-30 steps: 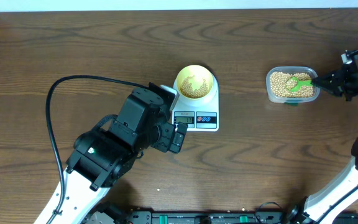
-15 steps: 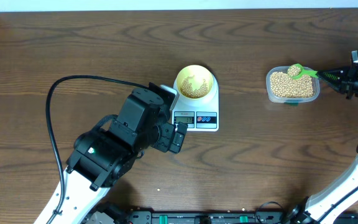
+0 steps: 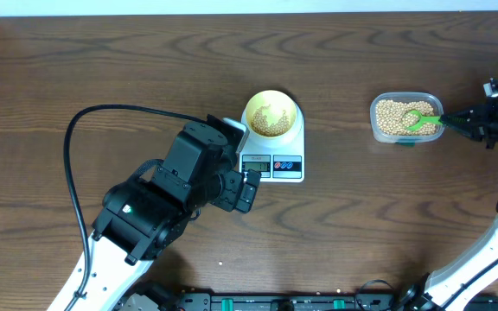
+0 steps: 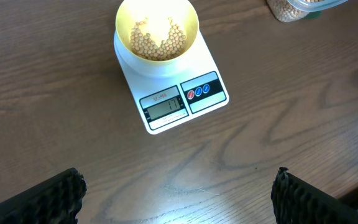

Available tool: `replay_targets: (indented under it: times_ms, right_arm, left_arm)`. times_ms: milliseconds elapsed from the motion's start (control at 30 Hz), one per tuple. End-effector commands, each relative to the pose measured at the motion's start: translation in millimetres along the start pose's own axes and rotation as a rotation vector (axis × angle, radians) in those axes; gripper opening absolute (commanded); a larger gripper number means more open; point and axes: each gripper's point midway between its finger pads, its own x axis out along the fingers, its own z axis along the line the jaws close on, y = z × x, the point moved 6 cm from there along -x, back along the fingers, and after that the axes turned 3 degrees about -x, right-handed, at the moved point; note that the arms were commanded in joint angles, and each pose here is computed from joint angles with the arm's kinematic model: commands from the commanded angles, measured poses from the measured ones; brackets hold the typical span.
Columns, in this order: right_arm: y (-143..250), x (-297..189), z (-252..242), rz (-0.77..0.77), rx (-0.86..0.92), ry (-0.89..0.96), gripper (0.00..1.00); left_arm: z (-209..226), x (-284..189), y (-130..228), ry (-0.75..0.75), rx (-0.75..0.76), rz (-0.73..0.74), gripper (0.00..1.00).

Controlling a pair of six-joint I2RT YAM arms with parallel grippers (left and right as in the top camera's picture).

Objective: Scoop item into bowl and weigh 50g on scale
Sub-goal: 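Drag the scoop through the soybeans with the right gripper to fill it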

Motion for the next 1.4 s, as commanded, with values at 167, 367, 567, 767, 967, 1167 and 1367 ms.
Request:
replay_targets:
  times_ms: [167, 367, 567, 767, 967, 1167, 1367]
  right_arm:
    - [-4, 31, 11, 0.052, -0.086, 0.045, 0.01]
    - [-5, 51, 21, 0.077, -0.101, 0.051, 0.01]
    - [-8, 59, 23, 0.077, -0.082, 0.051, 0.01]
    - [-10, 53, 22, 0.057, -0.069, 0.01, 0.01]
    - [-12, 42, 15, 0.017, -0.048, -0.096, 0.01]
    - [-8, 33, -1, -0.026, -0.016, -0.194, 0.01]
    - [5, 25, -20, -0.061, 0.017, -0.252, 0.01]
  left_arm:
    - [-1, -7, -5, 0.006, -0.007, -0.026, 0.98]
    - [-1, -7, -5, 0.007, -0.007, -0.026, 0.98]
    - [-1, -7, -5, 0.007, -0.008, -0.026, 0.98]
    - [-1, -7, -5, 0.007, -0.007, -0.026, 0.98]
    - [-1, -7, -5, 0.006, -0.007, -0.026, 0.98]
    - [-1, -7, -5, 0.007, -0.007, -0.026, 0.98]
    - [-1, -7, -5, 0.006, -0.007, -0.026, 0.98]
